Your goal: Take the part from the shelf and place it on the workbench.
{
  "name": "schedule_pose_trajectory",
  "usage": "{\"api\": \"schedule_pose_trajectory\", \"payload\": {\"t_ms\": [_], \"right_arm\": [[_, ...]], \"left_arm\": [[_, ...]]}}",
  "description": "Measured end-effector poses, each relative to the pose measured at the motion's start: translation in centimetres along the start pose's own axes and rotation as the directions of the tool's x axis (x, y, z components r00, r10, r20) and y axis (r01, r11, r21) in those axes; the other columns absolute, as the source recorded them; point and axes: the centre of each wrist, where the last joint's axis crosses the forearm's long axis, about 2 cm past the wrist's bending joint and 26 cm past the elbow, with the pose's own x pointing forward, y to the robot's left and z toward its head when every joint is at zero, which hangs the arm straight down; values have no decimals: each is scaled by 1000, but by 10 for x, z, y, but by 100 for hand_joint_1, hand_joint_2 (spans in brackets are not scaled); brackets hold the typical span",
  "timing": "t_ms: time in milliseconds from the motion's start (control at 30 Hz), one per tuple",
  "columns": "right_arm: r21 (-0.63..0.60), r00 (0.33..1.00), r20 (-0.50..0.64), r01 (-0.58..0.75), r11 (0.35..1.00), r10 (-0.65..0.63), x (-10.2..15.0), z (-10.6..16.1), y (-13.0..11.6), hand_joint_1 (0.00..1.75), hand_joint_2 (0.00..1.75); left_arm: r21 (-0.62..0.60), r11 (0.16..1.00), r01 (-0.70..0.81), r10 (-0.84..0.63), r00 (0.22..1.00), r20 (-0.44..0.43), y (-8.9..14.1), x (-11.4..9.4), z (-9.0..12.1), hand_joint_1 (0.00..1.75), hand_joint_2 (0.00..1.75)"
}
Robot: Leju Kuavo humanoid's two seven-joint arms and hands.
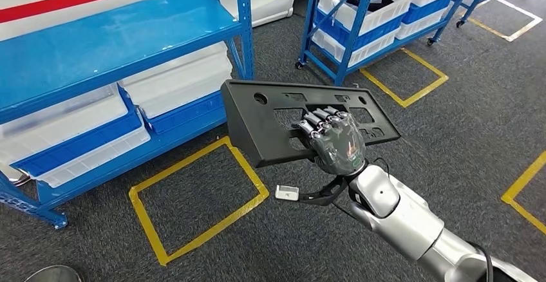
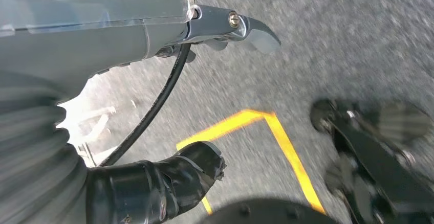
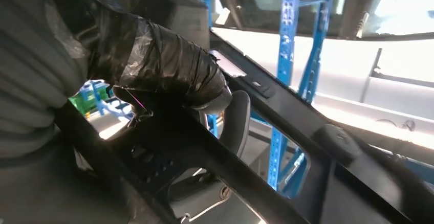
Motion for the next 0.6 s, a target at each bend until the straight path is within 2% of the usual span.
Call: {"api": "schedule_pose_trajectory", "payload": {"t_ms": [367,600], "right_arm": [[9,999,1,-38,999,38,-4,-4,1,175,175],[27,1000,-12,-18,999,18,-4,-5,2,175,175]], "left_arm": [[1,1000,-1,1,1000,9,0,3,-1,0,175],[2,1000,-4,4,1000,10,1,4,-1,0,175]]}}
